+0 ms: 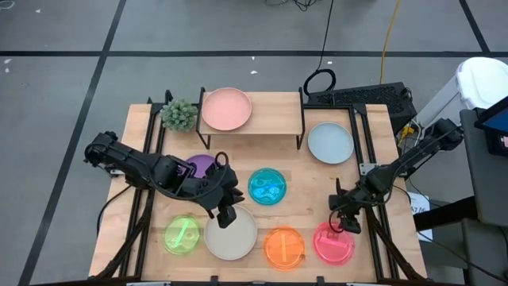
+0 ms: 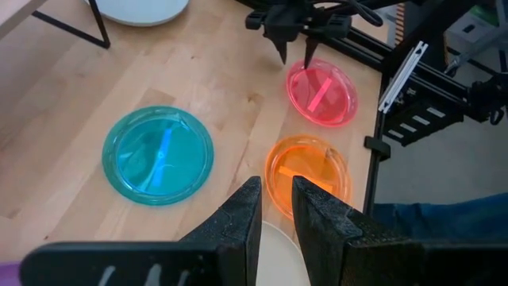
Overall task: Place and stack plates onto a shelf
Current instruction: Put the small pink plate on the shelf
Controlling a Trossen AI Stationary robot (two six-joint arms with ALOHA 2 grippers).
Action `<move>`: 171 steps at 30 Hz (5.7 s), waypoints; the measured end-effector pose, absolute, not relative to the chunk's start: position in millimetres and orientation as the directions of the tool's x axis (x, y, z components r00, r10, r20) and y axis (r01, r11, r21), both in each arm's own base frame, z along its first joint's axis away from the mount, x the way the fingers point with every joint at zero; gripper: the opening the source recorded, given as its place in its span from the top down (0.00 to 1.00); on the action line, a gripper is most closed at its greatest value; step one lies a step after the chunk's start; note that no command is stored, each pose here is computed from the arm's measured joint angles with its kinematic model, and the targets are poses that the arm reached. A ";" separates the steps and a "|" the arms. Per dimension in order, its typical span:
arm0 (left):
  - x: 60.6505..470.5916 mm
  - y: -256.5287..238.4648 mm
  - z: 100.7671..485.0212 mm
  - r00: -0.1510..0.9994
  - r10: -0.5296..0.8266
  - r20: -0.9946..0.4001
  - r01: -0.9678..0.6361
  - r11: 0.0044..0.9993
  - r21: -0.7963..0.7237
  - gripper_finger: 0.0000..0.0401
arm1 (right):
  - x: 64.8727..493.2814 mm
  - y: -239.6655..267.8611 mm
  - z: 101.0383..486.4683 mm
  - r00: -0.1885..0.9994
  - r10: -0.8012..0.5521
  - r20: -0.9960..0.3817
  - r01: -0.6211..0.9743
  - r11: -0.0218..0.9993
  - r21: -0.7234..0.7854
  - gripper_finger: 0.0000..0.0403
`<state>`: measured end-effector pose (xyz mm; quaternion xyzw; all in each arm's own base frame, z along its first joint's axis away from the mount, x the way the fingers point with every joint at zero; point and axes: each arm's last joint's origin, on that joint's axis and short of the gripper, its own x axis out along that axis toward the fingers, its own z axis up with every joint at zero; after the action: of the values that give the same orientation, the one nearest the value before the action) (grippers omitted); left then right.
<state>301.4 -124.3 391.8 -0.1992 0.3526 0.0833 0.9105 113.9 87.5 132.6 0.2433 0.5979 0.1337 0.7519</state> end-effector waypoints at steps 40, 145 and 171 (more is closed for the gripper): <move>301.5 -124.3 391.8 0.738 0.012 -0.675 -0.284 0.912 -0.295 0.81 | 117.7 101.5 129.1 0.252 0.527 -0.812 0.308 0.751 0.584 1.00; 312.0 -95.7 392.7 0.743 0.128 -0.657 -0.421 0.852 -0.311 0.81 | 223.5 -169.9 353.2 0.842 -0.215 -0.495 0.537 0.414 0.735 1.00; 315.8 -81.9 392.7 0.737 0.160 -0.657 -0.441 0.850 -0.288 0.81 | 213.6 -223.2 310.3 0.643 -0.283 -0.712 0.746 0.444 0.496 1.00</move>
<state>315.8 -81.9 392.7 -0.2179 0.3225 0.1659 0.9061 213.6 -223.2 310.3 0.4188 0.2763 -0.3200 0.8037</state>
